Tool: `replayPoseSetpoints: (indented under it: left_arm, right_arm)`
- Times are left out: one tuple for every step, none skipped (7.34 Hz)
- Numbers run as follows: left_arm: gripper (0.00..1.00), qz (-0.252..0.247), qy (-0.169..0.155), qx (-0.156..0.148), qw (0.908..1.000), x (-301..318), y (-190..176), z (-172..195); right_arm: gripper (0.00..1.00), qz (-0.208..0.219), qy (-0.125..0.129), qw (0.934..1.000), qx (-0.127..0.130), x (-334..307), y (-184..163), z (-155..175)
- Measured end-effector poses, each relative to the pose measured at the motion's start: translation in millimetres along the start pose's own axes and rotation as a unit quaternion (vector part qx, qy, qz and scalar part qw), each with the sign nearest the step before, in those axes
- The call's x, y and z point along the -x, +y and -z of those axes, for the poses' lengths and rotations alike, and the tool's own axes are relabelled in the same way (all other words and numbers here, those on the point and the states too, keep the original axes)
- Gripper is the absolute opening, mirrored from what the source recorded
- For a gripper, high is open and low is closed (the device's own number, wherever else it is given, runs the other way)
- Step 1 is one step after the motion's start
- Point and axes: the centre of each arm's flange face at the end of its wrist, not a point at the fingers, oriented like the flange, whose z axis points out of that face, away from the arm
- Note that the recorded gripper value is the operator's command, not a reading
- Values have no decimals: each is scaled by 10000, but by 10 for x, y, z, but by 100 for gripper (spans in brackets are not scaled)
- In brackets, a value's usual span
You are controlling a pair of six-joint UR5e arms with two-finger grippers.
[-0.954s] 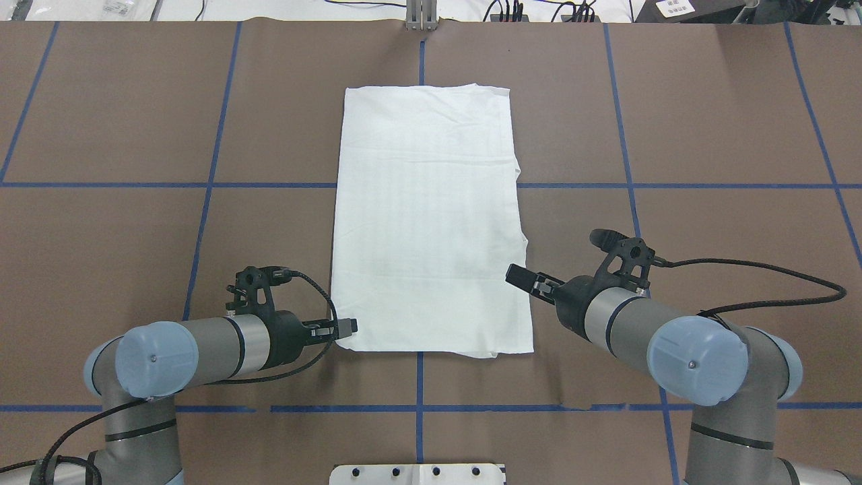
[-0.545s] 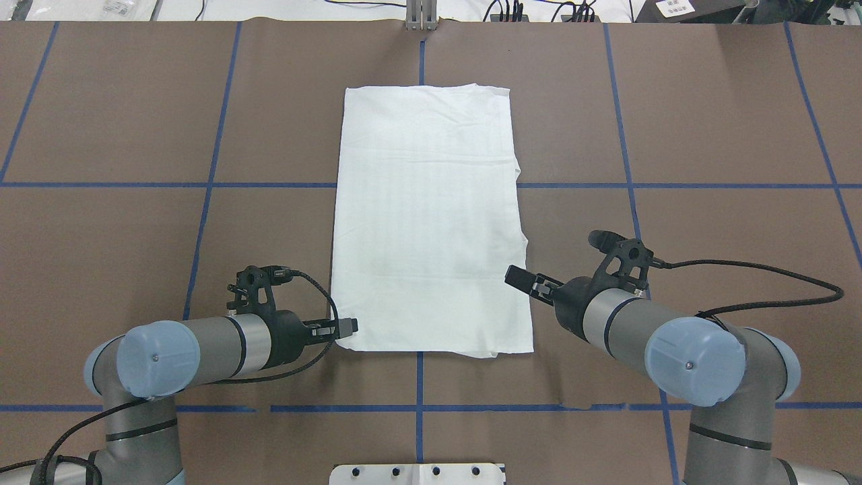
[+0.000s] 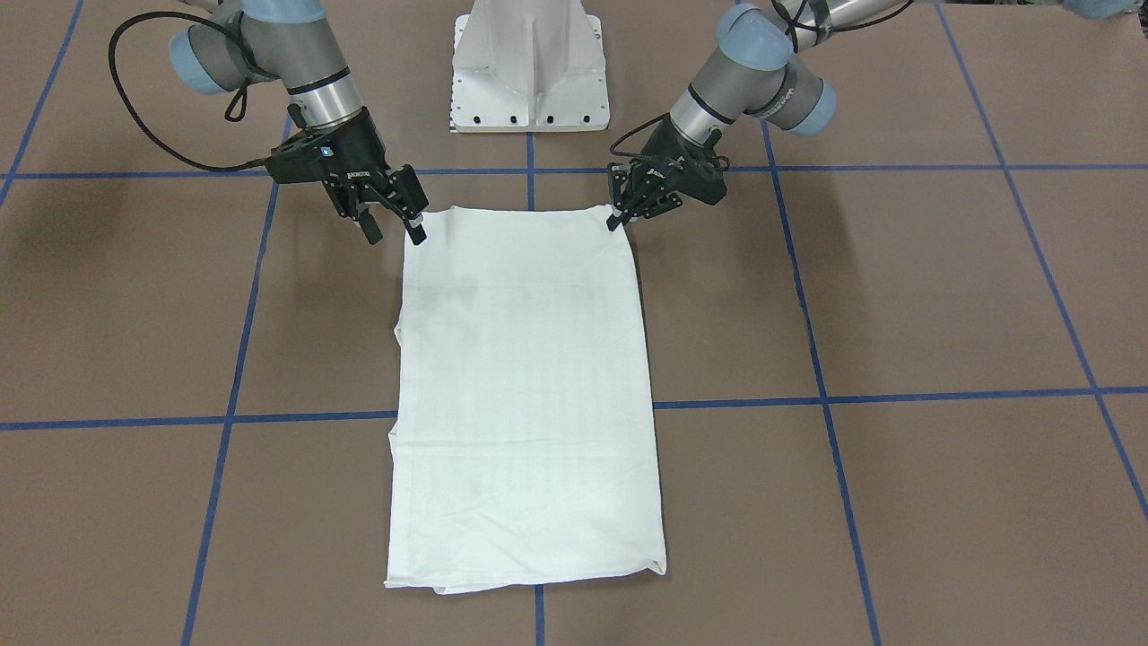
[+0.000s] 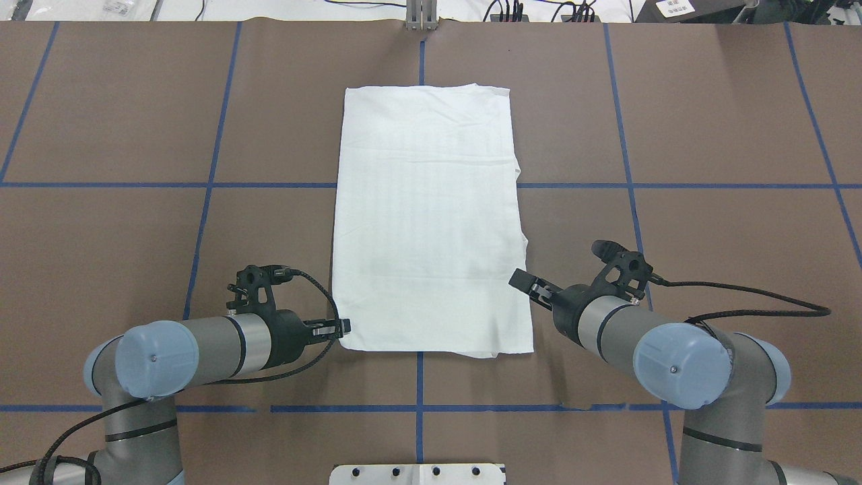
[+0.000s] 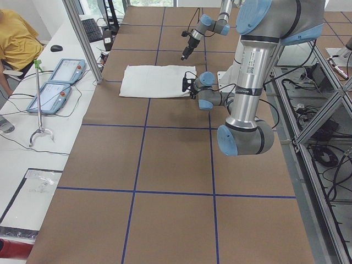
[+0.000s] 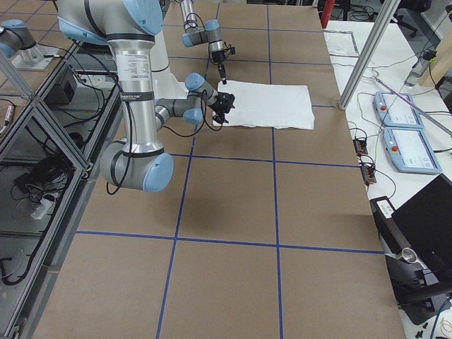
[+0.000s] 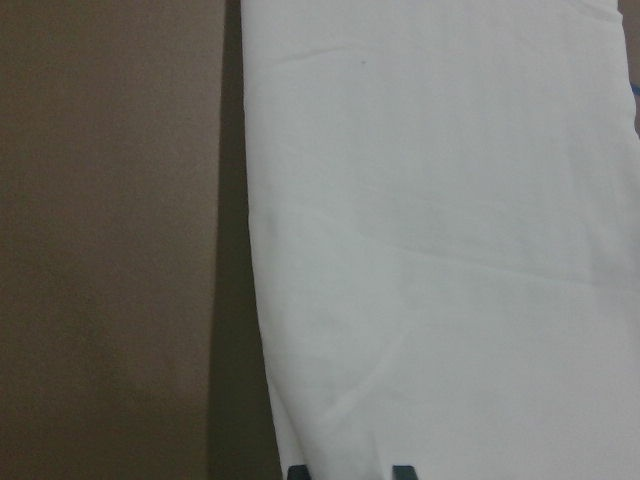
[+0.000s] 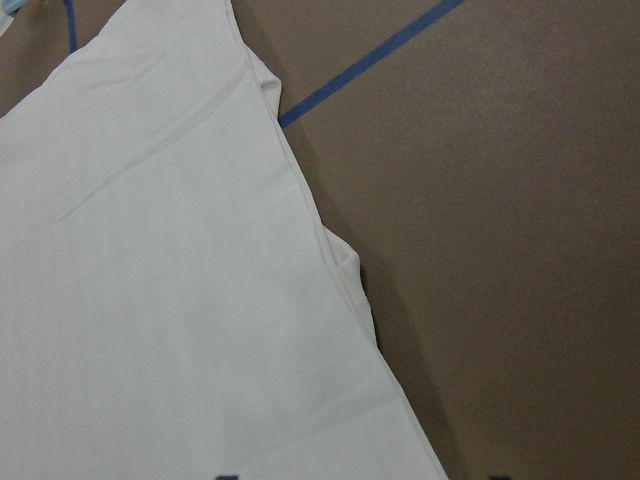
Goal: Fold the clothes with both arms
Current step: 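Align both grippers at the near corners of the folded shirt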
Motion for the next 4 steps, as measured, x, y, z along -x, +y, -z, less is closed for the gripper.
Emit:
replayPoseSetpoints:
  left_arm:
    - [0, 1, 4, -4, 10000, -1, -3, 3]
    - [0, 1, 10, -3, 10000, -5, -4, 4]
    - [0, 1, 14, -1, 10000, -6, -4, 5]
    - [0, 1, 18, 1, 10000, -5, -4, 6]
  right_arm:
    - [74, -389, 113, 9992, 8, 44, 85, -34]
    - [73, -679, 284, 9973, -20, 161, 200, -86]
    - [70, -893, 458, 9949, -39, 311, 363, -159]
    - [70, -1088, 569, 9924, -33, 408, 515, -216]
